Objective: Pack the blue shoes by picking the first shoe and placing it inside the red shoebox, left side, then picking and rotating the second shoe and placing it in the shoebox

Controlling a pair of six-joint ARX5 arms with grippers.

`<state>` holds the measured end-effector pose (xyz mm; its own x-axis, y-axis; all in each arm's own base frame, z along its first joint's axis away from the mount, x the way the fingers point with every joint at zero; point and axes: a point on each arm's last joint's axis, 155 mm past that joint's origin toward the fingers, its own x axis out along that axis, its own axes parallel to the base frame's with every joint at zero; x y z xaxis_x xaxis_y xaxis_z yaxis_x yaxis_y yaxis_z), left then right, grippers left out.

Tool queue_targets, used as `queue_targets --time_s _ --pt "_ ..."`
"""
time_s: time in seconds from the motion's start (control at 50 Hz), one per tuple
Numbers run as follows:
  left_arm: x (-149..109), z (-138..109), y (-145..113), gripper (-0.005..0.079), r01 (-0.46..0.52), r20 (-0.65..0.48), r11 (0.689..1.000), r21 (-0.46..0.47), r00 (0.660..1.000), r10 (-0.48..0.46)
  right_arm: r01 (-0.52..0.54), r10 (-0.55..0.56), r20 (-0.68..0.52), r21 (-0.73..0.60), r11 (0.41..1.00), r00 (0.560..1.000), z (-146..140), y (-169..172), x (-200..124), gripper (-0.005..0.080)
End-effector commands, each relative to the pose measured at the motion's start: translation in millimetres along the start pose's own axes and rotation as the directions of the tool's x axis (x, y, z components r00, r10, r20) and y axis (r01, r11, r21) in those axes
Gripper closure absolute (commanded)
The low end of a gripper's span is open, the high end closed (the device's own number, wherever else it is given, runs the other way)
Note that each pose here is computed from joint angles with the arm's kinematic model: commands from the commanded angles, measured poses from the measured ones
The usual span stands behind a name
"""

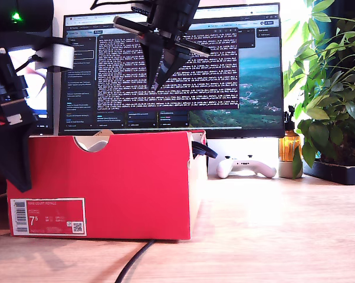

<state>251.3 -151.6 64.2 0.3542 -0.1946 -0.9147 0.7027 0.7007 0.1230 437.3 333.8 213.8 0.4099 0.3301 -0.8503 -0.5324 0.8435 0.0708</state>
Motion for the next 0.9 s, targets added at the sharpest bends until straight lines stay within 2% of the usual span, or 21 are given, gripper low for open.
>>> queue_targets --time_s 0.0,0.2,0.46,0.72,0.88 --pt "-6.8 8.6 -3.1 0.0754 0.011 0.045 0.997 -0.073 0.999 -0.007 0.015 -0.015 0.095 0.003 1.000 0.995 16.1 -19.6 -51.4 0.0757" --pt "-48.5 32.0 3.1 0.0754 -0.012 0.220 0.994 -0.108 0.975 0.036 0.047 -0.052 0.147 0.040 0.998 0.988 23.7 -51.4 -80.2 0.0757" --pt "-105.5 43.9 -0.4 0.0754 0.010 0.410 0.993 -0.115 0.911 0.038 0.093 -0.104 0.179 0.072 0.993 0.978 25.6 -77.5 -102.5 0.0757" --pt "-130.8 46.8 20.3 0.0754 -0.047 0.490 0.988 -0.146 0.864 0.114 0.143 -0.154 0.196 0.071 0.987 0.968 26.8 -85.0 -113.9 0.0757" --pt "-137.0 47.8 31.5 0.0754 -0.062 0.513 0.985 -0.161 0.847 0.137 0.266 -0.281 0.207 0.096 0.959 0.937 26.8 -110.0 -128.4 0.0757"
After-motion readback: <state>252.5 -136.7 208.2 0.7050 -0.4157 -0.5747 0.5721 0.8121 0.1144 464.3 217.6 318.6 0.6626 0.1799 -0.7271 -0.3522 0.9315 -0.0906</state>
